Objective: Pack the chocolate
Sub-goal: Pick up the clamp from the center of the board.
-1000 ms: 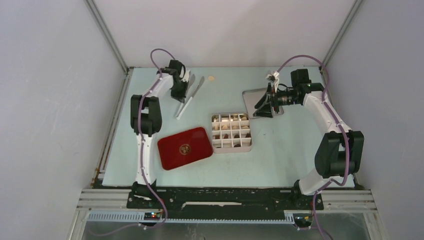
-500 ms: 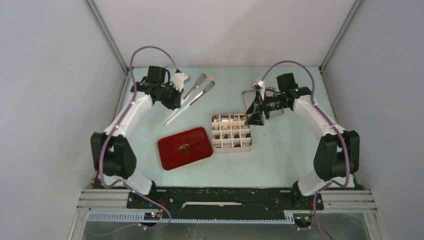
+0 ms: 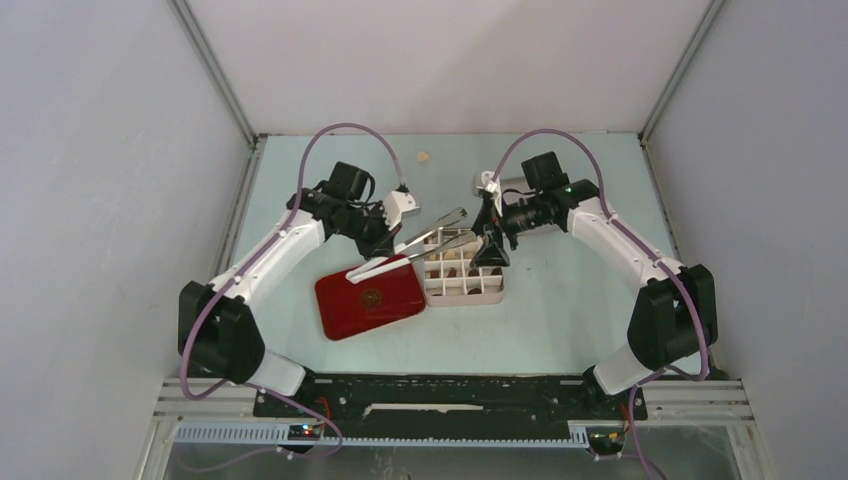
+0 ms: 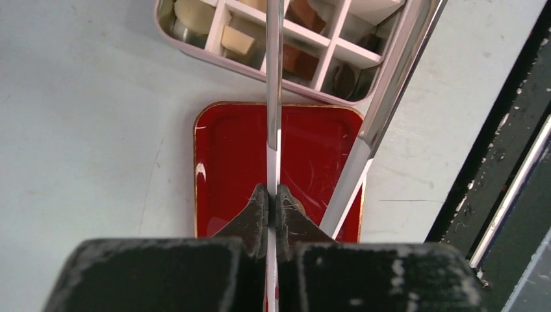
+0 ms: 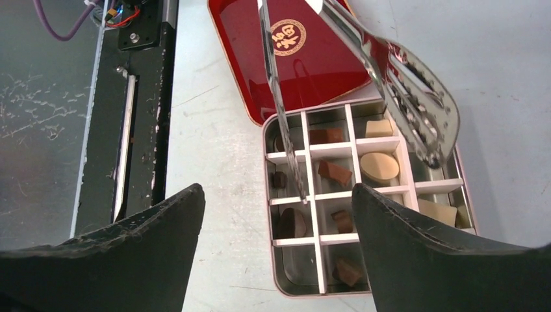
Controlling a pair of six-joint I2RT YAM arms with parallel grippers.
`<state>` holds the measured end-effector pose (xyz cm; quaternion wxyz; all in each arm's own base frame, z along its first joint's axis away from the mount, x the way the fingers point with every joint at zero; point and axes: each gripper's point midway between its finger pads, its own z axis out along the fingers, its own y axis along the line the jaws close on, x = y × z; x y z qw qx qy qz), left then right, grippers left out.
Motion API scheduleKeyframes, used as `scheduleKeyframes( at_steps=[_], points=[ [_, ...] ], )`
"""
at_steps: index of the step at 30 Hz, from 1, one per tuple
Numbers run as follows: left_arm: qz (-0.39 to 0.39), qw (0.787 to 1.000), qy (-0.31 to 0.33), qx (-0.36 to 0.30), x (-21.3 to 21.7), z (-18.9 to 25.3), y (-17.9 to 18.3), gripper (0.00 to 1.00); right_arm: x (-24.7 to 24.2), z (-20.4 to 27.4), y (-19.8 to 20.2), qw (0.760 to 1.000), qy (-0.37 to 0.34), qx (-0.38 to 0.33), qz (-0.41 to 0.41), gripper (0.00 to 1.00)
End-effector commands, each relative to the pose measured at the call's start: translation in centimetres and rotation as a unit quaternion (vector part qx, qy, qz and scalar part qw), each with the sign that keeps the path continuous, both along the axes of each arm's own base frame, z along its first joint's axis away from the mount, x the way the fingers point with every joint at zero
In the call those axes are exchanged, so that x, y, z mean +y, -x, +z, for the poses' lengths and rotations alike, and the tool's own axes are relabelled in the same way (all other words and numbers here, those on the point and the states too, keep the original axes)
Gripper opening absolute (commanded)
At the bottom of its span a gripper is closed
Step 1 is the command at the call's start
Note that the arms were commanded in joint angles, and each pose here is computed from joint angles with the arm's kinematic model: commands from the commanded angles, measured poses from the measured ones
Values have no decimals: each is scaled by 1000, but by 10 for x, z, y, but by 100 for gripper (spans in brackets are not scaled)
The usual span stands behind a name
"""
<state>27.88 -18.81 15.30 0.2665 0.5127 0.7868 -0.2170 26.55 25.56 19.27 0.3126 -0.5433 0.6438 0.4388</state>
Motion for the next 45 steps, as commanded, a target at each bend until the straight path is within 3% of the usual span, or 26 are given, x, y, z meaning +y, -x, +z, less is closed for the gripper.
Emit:
scheduleKeyframes(
  at_steps=[1,4,6,10,12,14,17,19,20,21,23,26,37,45],
  points=[
    [-40,999,33,-4,-17,13,8,0,9,12,10,999,-27,-21,34,83],
    [-49,998,37,8,-22,13,10,0,12,15,15,998,-37,-15,46,71],
    [-53,998,45,12,-25,15,11,0,14,16,17,998,-38,-9,50,55],
    [-62,996,67,14,-33,25,13,0,17,19,18,997,-42,15,62,2],
    [-62,995,82,13,-37,32,14,2,17,19,18,997,-42,26,67,0],
    [-53,994,98,5,-40,38,11,12,17,21,19,996,-50,38,70,0],
    [8,990,143,-19,-46,51,-3,49,13,32,20,992,-83,58,74,0],
    [40,976,210,-30,-52,68,-10,67,9,42,20,988,-112,72,74,0],
    [49,967,251,-15,-55,77,-13,93,7,46,18,987,-122,79,72,0],
    [63,955,290,17,-59,82,-15,99,4,49,17,985,-130,84,70,0],
    [75,933,350,40,-66,95,-22,100,1,52,15,984,-139,89,66,0],
    [70,917,384,83,-78,96,-16,100,-2,56,14,982,-149,95,64,0],
    [-11,907,384,170,-106,87,32,99,-22,76,-4,967,-211,133,41,0],
    [-33,909,342,235,-108,66,36,71,-29,77,-9,966,-217,135,31,0]
  ],
)
